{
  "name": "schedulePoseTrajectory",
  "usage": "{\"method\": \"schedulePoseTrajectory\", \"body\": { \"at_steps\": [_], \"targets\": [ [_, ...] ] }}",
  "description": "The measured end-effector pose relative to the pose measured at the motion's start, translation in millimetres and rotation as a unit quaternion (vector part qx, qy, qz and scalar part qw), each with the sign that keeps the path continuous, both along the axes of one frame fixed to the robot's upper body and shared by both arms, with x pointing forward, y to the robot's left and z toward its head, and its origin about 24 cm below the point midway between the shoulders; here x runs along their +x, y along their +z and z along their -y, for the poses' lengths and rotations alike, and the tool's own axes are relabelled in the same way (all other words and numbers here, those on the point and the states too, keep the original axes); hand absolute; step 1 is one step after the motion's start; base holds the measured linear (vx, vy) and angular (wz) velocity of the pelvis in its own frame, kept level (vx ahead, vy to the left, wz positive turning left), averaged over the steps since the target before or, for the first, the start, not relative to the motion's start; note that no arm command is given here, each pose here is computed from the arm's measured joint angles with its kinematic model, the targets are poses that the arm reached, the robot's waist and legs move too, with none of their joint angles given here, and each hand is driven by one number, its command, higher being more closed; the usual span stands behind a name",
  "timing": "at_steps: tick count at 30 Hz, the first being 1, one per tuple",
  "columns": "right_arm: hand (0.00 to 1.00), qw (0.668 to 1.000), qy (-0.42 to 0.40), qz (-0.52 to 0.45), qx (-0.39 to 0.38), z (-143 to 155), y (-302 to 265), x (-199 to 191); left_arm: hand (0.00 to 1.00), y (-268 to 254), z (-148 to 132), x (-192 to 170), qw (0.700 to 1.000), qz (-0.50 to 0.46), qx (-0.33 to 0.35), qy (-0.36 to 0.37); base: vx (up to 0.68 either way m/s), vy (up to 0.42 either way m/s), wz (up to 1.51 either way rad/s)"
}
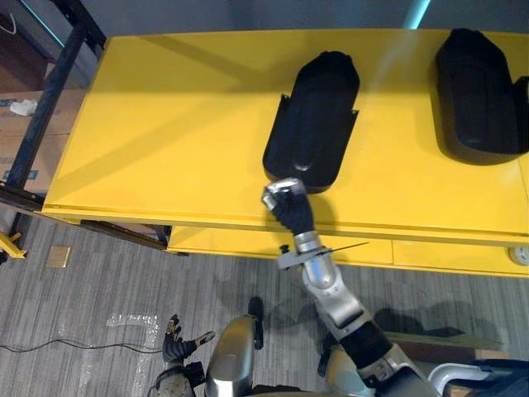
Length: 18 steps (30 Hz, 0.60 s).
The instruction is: Walk over and take plastic housings, then place them on the shelf
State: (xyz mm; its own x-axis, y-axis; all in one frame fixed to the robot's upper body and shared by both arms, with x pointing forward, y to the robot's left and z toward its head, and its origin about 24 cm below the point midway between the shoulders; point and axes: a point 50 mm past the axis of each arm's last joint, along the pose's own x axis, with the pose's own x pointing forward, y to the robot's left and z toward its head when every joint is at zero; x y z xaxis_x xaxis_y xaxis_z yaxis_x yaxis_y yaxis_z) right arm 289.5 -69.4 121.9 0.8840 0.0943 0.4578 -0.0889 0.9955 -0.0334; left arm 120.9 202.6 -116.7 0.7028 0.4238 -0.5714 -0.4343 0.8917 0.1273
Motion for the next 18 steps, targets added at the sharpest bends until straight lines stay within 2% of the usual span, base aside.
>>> {"method": "schedulePoseTrajectory", "body": {
  "at_steps": [12,18],
  "targets": [
    [1.0,0.997,-0.072,0.005,-0.017,31.4,5.7,17.9,0.0,-0.9,-0.2,-3.1,1.0,-0.004,0.0,0.001,0.0,-0.003,0.03],
    [1.0,0.997,-0.076,0.005,-0.025,33.1,7.5,24.4,0.0,-0.9,-0.4,-3.3,1.0,-0.004,0.0,0.002,0.0,0.0,0.0]
  ]
}}
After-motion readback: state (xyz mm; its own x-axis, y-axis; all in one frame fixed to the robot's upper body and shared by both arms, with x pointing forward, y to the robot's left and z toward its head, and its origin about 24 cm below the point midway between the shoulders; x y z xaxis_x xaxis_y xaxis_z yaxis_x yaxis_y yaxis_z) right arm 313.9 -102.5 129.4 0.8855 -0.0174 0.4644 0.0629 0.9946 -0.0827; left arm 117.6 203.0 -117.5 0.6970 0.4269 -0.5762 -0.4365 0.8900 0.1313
